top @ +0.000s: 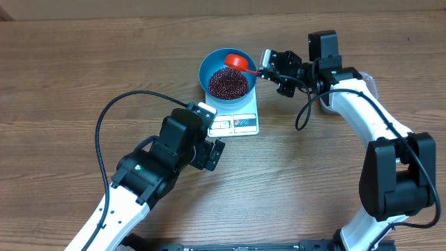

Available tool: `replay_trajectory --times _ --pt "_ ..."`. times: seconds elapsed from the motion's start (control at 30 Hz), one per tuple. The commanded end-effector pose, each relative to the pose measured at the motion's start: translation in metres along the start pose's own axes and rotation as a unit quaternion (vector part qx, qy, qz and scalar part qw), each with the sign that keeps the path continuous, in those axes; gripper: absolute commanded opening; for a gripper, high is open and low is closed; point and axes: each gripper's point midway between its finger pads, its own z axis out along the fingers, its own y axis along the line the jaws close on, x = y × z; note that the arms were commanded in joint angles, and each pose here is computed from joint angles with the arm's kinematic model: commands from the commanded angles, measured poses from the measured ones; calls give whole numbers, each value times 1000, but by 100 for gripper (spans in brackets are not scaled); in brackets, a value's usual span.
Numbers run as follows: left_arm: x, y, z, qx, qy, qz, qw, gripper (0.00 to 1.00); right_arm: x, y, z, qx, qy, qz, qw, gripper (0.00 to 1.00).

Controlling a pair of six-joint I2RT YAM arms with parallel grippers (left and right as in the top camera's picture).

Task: Scoop item into bowl and weigh 150g on scale
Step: 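Tilt the red cup over the blue bowl to pour beans, then move the empty red cup with the right gripper back into the tub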

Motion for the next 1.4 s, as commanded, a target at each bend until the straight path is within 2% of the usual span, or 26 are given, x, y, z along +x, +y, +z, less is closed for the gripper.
replay_trajectory --times 0.0,0.2,0.37,0.6,0.7,0.9,1.13,1.37 --pt "-1 -1 1 5 0 7 1000 100 -2 -6 2 11 -3 -41 999 4" --pt "-1 -1 1 5 0 7 1000 100 -24 -18 -14 33 -17 -10 999 4" --pt "-1 -1 1 5 0 7 1000 100 -40 -35 -48 85 -4 102 991 4" --pt "-1 -1 1 5 0 7 1000 99 -40 -43 -117 175 46 256 950 4" --pt "-1 -1 1 5 0 7 1000 100 -16 -40 -148 226 103 314 916 4" --pt "-1 -1 1 5 0 7 1000 100 68 -24 -201 315 243 431 810 4" --pt "-1 -1 1 5 0 7 1000 99 121 -1 -212 296 297 489 765 4" --pt "-1 -1 1 5 0 7 1000 100 156 21 -203 256 343 527 735 4"
